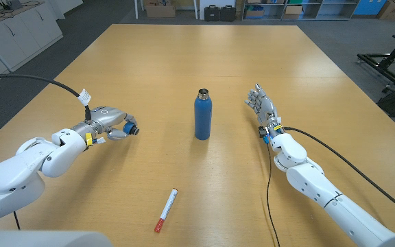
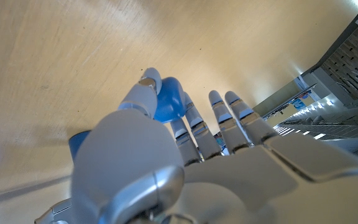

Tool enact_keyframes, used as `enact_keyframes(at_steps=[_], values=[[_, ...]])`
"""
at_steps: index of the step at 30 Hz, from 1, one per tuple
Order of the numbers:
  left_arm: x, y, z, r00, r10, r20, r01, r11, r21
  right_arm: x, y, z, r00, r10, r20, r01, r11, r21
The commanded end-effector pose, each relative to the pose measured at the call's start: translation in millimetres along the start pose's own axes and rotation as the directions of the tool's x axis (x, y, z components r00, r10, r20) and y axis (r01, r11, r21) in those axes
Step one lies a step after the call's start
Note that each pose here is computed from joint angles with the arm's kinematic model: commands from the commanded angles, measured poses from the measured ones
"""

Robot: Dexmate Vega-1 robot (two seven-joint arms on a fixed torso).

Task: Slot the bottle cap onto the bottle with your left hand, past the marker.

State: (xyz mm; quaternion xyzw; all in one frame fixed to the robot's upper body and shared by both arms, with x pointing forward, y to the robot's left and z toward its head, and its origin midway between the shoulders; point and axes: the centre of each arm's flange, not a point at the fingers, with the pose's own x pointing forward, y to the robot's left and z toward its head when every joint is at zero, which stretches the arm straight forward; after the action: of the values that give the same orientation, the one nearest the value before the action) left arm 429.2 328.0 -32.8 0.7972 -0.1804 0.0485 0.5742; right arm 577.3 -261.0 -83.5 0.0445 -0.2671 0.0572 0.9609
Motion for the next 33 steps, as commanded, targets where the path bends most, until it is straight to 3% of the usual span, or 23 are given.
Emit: enact_keyframes(at_steps=[1,10,23,27,33], values=[[-0.7,28.7,7.6,0.995,0.097,0.001,-0.096,0.988,0.123,-4.9,-5.0,-1.0,1.000,-0.007,0.007,0.007,1.000,0.007],[0.2,42.5,13.5,0.985,0.174,0.017,-0.174,0.963,0.205,-7.8,-5.5,-1.1,1.000,-0.009,0.010,0.009,1.000,0.010],[-0.4,65.1,24.0,0.956,0.286,0.059,-0.291,0.912,0.289,-11.0,-6.7,-3.6,1.000,-0.017,0.009,0.017,1.000,0.021],[-1.0,69.4,25.9,0.939,0.333,0.086,-0.343,0.889,0.303,-12.3,-6.8,-5.5,1.000,-0.016,0.008,0.016,1.000,0.018],[-3.7,72.6,31.0,0.902,0.410,0.133,-0.429,0.826,0.367,-14.6,-7.5,-6.3,1.000,-0.022,0.006,0.022,1.000,0.021]])
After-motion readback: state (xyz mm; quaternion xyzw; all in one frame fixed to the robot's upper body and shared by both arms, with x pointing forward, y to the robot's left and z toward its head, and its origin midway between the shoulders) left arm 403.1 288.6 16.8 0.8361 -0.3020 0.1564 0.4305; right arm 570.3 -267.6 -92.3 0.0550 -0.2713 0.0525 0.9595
